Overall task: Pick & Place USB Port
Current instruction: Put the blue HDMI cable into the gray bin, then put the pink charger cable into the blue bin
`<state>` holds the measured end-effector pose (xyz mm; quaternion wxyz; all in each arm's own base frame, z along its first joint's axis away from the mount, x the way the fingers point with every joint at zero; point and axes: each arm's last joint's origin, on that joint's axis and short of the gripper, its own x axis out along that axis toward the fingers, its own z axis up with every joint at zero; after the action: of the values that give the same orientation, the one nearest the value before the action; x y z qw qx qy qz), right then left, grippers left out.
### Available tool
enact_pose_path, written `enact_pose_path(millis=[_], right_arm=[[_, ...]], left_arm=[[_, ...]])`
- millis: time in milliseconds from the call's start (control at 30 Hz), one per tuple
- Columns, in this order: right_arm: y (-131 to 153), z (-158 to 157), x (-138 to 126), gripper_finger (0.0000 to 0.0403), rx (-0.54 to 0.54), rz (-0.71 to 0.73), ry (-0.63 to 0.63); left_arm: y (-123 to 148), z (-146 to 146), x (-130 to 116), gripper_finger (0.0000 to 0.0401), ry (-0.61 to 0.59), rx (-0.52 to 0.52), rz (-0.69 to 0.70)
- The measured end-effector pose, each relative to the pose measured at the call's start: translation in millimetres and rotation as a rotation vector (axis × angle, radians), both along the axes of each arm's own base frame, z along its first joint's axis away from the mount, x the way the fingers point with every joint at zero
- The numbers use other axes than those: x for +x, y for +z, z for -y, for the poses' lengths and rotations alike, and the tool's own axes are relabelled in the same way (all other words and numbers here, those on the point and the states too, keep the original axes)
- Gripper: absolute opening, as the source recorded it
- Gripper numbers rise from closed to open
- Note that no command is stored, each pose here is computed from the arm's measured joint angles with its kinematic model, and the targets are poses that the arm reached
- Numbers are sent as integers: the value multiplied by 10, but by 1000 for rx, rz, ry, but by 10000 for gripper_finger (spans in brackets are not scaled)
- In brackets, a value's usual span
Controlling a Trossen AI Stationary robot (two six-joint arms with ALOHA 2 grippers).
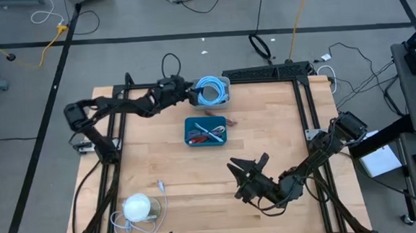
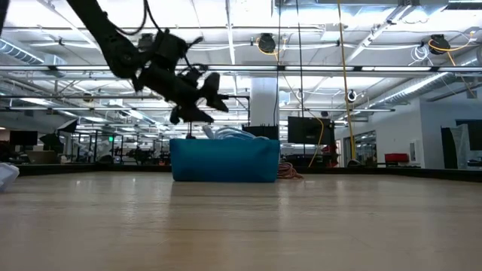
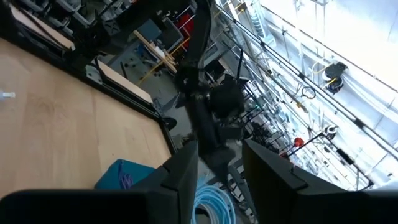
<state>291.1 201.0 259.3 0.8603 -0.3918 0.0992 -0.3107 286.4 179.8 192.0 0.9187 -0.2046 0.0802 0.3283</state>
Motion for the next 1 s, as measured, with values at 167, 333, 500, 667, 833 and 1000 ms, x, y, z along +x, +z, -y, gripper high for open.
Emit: enact_pose_path(millis=[167, 333, 500, 667, 833, 1000], right_arm=[[-85, 127, 38, 118, 74, 51, -35], [-231, 624, 84, 118, 216, 161, -305], [-340, 1228, 16, 118, 287, 278, -499], [-193, 1928, -50, 118, 301, 459, -525], [63, 2459, -57, 118, 283, 487, -474], [229, 2661, 181, 118, 534, 45, -126]], left_arm=[[377, 195, -118, 294, -43, 58, 3], [780, 614, -269, 272, -164, 158, -20], [1042, 1189, -479, 243, -346, 237, -85], [1061, 1728, -596, 226, -474, 300, -183], [886, 2162, -561, 221, -530, 342, -282], [575, 2401, -545, 230, -491, 371, -376]])
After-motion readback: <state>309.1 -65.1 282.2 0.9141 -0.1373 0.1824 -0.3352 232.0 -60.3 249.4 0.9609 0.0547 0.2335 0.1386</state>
